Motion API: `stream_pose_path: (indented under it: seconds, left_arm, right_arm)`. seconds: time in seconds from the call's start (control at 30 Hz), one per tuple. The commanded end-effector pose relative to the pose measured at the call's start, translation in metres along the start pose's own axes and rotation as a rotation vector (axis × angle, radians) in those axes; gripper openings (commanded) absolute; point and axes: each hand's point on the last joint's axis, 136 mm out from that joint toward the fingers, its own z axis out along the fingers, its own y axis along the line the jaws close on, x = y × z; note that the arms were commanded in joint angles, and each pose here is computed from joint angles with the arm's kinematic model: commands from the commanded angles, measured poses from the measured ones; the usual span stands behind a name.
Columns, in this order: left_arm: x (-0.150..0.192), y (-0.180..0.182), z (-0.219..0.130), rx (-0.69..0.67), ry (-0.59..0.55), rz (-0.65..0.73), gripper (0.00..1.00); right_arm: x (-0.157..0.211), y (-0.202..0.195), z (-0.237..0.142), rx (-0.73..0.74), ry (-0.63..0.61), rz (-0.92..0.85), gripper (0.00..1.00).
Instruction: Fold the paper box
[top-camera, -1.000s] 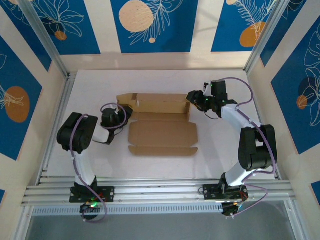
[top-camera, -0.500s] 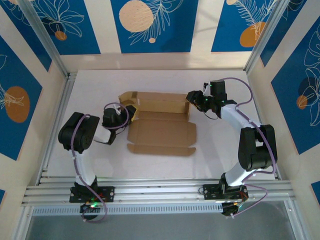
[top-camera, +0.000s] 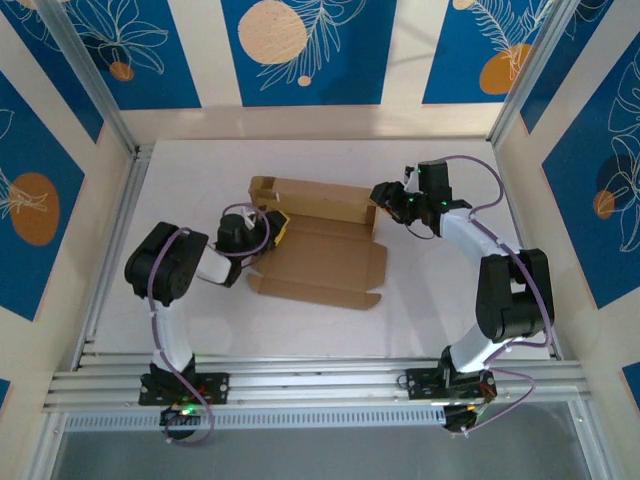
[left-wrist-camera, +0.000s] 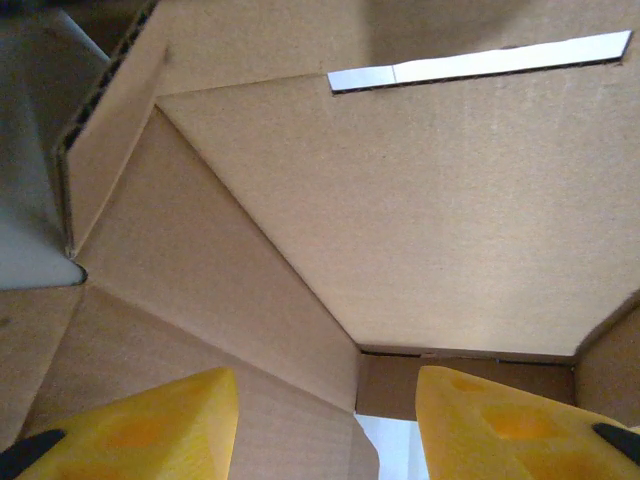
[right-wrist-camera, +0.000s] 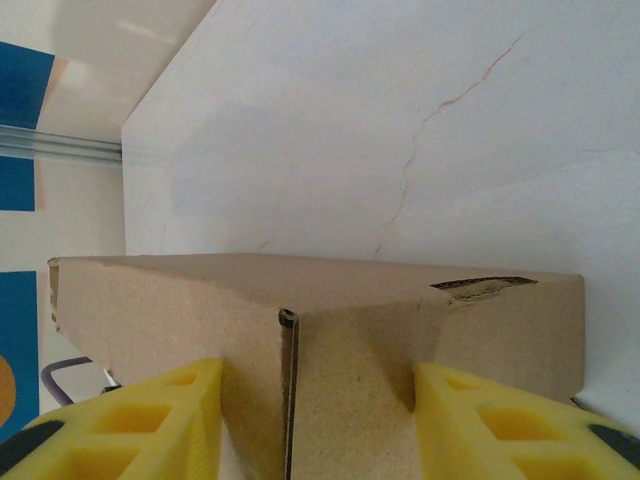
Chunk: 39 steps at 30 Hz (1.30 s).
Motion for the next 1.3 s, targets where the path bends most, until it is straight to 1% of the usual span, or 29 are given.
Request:
stream_pose_path:
  seconds: [0.0, 0.1, 0.2, 0.37, 0.43, 0.5, 0.57, 0.63, 0.7, 0.73, 0.8, 0.87, 0.93, 1.03, 1.17, 1.27]
  left_arm:
    - [0.003, -0.008, -0.004, 0.013, 0.025, 0.045, 0.51]
    - [0.000, -0.016, -0.017, -0.004, 0.018, 0.088, 0.55]
    - [0.003, -0.028, -0.033, -0.021, 0.041, 0.139, 0.60]
    - [0.003, -0.043, -0.068, -0.122, 0.054, 0.251, 0.67]
    - [0.001, -0.060, -0.084, -0.153, 0.049, 0.315, 0.68]
    - [-0.003, -0.085, -0.100, -0.171, 0.039, 0.394, 0.69]
    - [-0.012, -0.110, -0.119, -0.196, -0.003, 0.485, 0.70]
    - [-0.036, -0.136, -0.142, -0.260, -0.088, 0.580, 0.72]
    - [-0.069, -0.142, -0.161, -0.374, -0.175, 0.606, 0.72]
    - [-0.089, -0.138, -0.168, -0.429, -0.212, 0.587, 0.71]
    - [-0.126, -0.124, -0.173, -0.495, -0.264, 0.511, 0.68]
    - [-0.157, -0.105, -0.170, -0.540, -0.290, 0.448, 0.66]
    - [-0.182, -0.084, -0.156, -0.566, -0.307, 0.425, 0.63]
    - [-0.209, -0.055, -0.127, -0.622, -0.262, 0.389, 0.61]
    - [-0.224, -0.028, -0.089, -0.671, -0.151, 0.411, 0.61]
    - [-0.218, -0.010, -0.063, -0.659, -0.034, 0.430, 0.61]
  right_arm:
    - [0.021, -0.034, 0.004, 0.121, 0.079, 0.052, 0.50]
    - [0.017, -0.033, 0.001, 0.132, 0.079, 0.032, 0.50]
    - [0.016, -0.033, 0.000, 0.143, 0.080, 0.011, 0.49]
    - [0.014, -0.032, -0.001, 0.152, 0.074, -0.013, 0.50]
    - [0.014, -0.030, -0.001, 0.153, 0.074, -0.024, 0.49]
    - [0.015, -0.029, -0.001, 0.156, 0.076, -0.037, 0.50]
    - [0.016, -0.028, -0.001, 0.157, 0.079, -0.049, 0.49]
    - [0.017, -0.027, 0.001, 0.157, 0.085, -0.057, 0.49]
    - [0.018, -0.025, 0.001, 0.150, 0.088, -0.063, 0.49]
    - [0.019, -0.025, 0.001, 0.149, 0.090, -0.065, 0.50]
    - [0.020, -0.023, 0.002, 0.143, 0.093, -0.073, 0.49]
    - [0.022, -0.021, 0.002, 0.137, 0.099, -0.076, 0.50]
    - [0.024, -0.020, 0.004, 0.131, 0.107, -0.083, 0.50]
    - [0.025, -0.018, 0.005, 0.131, 0.114, -0.088, 0.49]
    - [0.025, -0.016, 0.007, 0.126, 0.123, -0.083, 0.49]
    - [0.025, -0.013, 0.008, 0.119, 0.132, -0.078, 0.49]
